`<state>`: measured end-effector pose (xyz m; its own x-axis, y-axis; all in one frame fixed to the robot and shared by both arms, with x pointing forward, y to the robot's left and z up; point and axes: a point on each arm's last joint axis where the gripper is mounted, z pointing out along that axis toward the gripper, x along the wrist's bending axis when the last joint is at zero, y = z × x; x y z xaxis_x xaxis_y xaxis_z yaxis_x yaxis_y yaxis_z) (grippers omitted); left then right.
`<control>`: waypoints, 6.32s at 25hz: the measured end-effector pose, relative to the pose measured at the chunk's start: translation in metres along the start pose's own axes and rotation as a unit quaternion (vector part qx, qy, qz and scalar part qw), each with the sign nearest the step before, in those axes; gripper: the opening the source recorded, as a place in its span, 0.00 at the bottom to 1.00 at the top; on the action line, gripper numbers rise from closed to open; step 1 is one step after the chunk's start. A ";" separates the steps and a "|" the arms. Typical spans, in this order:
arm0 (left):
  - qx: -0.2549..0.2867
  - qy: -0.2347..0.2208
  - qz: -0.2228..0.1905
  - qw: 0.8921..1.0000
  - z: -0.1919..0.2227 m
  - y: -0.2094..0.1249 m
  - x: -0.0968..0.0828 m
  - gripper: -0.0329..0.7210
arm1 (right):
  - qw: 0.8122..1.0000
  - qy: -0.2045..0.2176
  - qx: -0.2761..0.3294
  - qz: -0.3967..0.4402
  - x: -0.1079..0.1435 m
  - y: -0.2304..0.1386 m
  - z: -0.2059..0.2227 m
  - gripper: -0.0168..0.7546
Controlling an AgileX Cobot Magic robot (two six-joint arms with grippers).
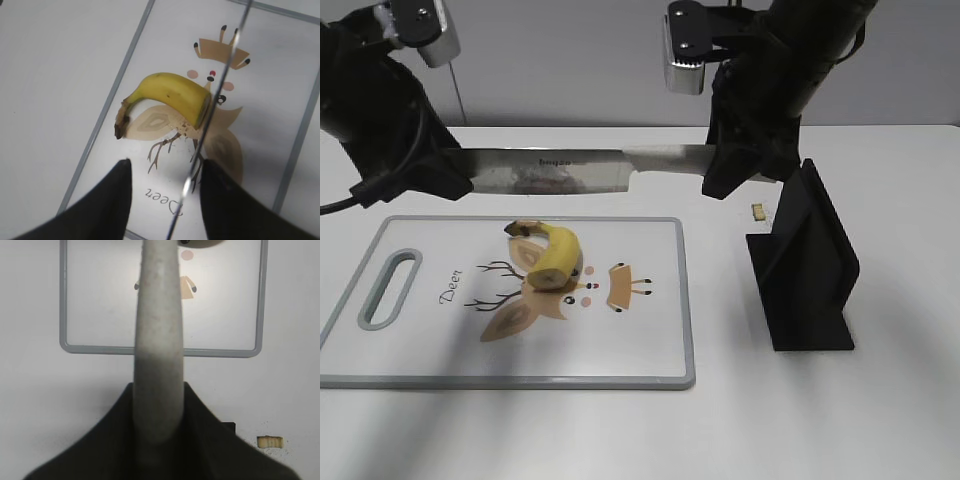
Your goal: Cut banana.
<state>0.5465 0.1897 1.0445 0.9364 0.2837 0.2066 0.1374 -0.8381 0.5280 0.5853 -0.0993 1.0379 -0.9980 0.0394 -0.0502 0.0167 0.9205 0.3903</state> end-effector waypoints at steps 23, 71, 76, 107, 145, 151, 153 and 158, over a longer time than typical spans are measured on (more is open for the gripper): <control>0.008 -0.049 -0.010 0.999 0.025 -0.008 -0.005 0.06 | 0.999 0.022 0.037 0.027 -0.008 -0.011 0.030 0.26; 0.073 -0.050 -0.011 0.996 0.093 -0.041 0.009 0.05 | 0.998 0.018 0.057 0.036 -0.035 -0.022 0.094 0.26; 0.074 -0.052 -0.010 0.996 0.093 -0.042 0.009 0.05 | 0.998 0.020 0.056 0.036 -0.035 -0.022 0.094 0.26; 0.085 -0.028 -0.011 0.996 0.106 -0.053 0.007 0.05 | 0.997 0.027 0.063 0.039 -0.039 -0.027 0.115 0.27; 0.082 -0.014 0.001 0.997 0.096 -0.048 0.008 0.05 | 0.998 0.003 0.049 0.033 -0.038 -0.018 0.093 0.27; 0.082 -0.013 -0.002 0.997 0.099 -0.050 0.009 0.05 | 0.998 -0.001 0.049 0.032 -0.039 -0.018 0.093 0.27; 0.082 -0.010 -0.002 0.997 0.099 -0.050 0.009 0.05 | 0.998 -0.005 0.048 0.029 -0.040 -0.018 0.093 0.27; 0.082 -0.008 -0.003 0.997 0.100 -0.050 0.009 0.05 | 0.999 -0.008 0.046 0.025 -0.040 -0.018 0.094 0.27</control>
<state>0.5809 0.1877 0.9371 0.9405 0.2819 0.1895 0.1923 -0.9018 0.3871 0.6311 -0.0808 0.9466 -0.9945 0.0927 -0.0479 0.0737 0.9492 0.3058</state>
